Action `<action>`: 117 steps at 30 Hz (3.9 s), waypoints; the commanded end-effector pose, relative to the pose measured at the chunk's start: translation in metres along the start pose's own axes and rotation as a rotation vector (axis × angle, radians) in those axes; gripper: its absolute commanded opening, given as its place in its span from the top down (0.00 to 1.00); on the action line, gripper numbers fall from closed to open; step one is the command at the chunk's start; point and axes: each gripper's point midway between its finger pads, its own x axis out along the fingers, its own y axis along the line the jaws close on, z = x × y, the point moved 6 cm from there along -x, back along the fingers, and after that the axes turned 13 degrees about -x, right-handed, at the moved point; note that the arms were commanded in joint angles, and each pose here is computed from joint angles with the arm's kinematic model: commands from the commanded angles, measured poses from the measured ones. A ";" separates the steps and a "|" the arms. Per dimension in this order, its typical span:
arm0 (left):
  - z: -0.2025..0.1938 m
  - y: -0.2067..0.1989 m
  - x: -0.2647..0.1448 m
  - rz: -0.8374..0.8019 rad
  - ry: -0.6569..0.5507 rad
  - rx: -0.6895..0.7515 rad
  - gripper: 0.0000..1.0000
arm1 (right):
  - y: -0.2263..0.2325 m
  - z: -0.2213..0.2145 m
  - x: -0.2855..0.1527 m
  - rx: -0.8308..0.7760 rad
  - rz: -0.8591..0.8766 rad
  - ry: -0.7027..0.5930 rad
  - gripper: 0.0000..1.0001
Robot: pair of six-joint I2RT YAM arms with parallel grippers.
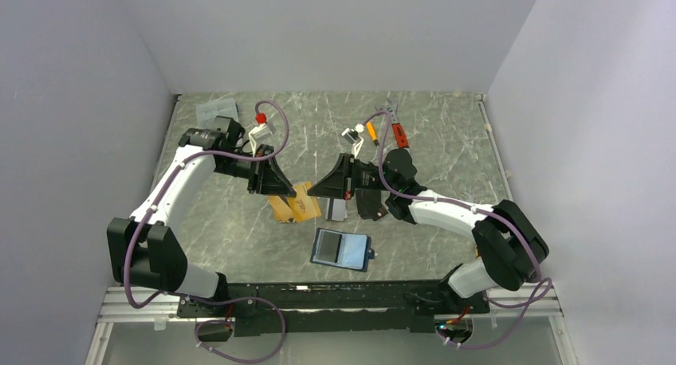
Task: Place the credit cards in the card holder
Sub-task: Pick up the credit card from the center of the board, then place the credit card at the center of the board.
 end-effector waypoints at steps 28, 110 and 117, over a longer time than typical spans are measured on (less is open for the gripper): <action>0.007 -0.006 -0.006 0.027 0.006 0.078 0.99 | 0.033 0.021 -0.012 -0.017 0.276 -0.028 0.94; -0.008 0.027 -0.025 0.167 0.058 0.060 0.91 | -0.027 0.005 -0.004 -0.130 -0.234 0.181 1.00; -0.011 0.020 -0.021 0.076 0.069 0.036 1.00 | -0.016 0.011 0.001 -0.199 -0.115 0.160 0.66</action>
